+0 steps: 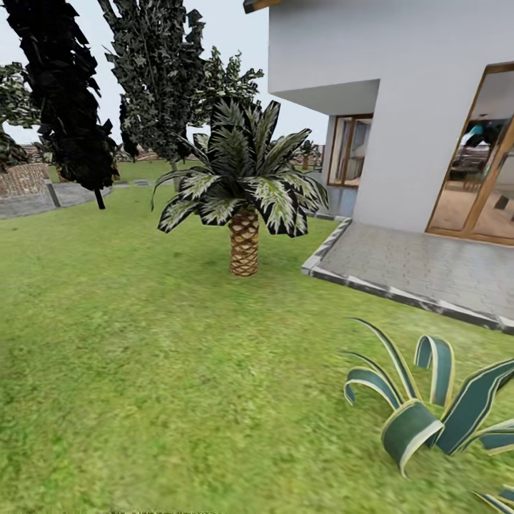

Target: Take the three Easter eggs out of the wicker basket on the lawn in the garden, then place them on the lawn next to a single tree (choose any tree) so that all three eggs are next to the same tree and none are left in the basket.

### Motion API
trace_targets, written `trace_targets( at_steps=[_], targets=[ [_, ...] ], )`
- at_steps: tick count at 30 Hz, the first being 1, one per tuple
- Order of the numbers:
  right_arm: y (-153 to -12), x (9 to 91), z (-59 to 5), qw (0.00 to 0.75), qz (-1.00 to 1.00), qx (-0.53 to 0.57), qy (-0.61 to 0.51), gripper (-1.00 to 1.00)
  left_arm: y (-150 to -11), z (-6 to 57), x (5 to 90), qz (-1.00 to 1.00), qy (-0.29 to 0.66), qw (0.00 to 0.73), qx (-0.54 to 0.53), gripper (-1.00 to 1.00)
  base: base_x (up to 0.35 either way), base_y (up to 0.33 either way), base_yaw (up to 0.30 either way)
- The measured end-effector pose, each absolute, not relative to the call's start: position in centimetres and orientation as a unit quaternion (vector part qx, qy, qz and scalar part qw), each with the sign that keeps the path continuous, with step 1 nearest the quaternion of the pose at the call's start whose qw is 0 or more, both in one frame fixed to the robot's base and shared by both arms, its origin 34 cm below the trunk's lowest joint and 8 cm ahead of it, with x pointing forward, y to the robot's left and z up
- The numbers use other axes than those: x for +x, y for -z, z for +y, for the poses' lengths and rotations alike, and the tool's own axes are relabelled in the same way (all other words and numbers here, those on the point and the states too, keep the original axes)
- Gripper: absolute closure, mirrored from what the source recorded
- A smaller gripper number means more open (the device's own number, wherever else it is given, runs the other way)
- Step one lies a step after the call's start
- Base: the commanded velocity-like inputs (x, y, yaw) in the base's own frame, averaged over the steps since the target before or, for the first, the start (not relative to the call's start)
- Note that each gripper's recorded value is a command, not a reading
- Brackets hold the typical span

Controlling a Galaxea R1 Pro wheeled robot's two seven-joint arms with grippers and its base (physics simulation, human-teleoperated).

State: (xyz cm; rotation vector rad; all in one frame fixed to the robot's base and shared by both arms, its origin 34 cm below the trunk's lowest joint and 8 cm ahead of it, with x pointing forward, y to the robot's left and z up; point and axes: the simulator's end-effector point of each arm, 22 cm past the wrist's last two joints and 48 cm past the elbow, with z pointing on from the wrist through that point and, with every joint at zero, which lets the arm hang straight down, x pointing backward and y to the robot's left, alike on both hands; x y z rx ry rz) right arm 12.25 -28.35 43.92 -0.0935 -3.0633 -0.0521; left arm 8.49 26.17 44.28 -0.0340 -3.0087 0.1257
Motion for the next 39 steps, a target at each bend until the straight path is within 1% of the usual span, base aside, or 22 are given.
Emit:
trace_targets(
  at_steps=[6,29,36,39],
  targets=[
    [-43.93,12.25,-28.41,0.038,-0.999,-0.031,0.017,-1.0,-44.29,26.21,8.51,-0.997,-0.042,0.064,-0.011,-1.0,0.108,0.101,0.066],
    [-43.93,12.26,-28.39,0.038,-0.999,-0.03,0.017,-1.0,-44.29,26.26,8.51,-0.997,-0.041,0.064,-0.011,-1.0,0.245,0.263,0.001],
    [-43.95,12.04,-28.03,0.042,-0.999,0.017,0.026,-1.0,-44.28,26.26,8.52,-0.997,-0.041,0.064,-0.01,-1.0,0.06,0.063,0.0],
    [-43.95,12.05,-28.09,0.042,-0.999,0.019,0.026,-1.0,-44.28,26.24,8.53,-0.997,-0.041,0.064,-0.01,-1.0,0.003,0.003,0.0]
  ],
)
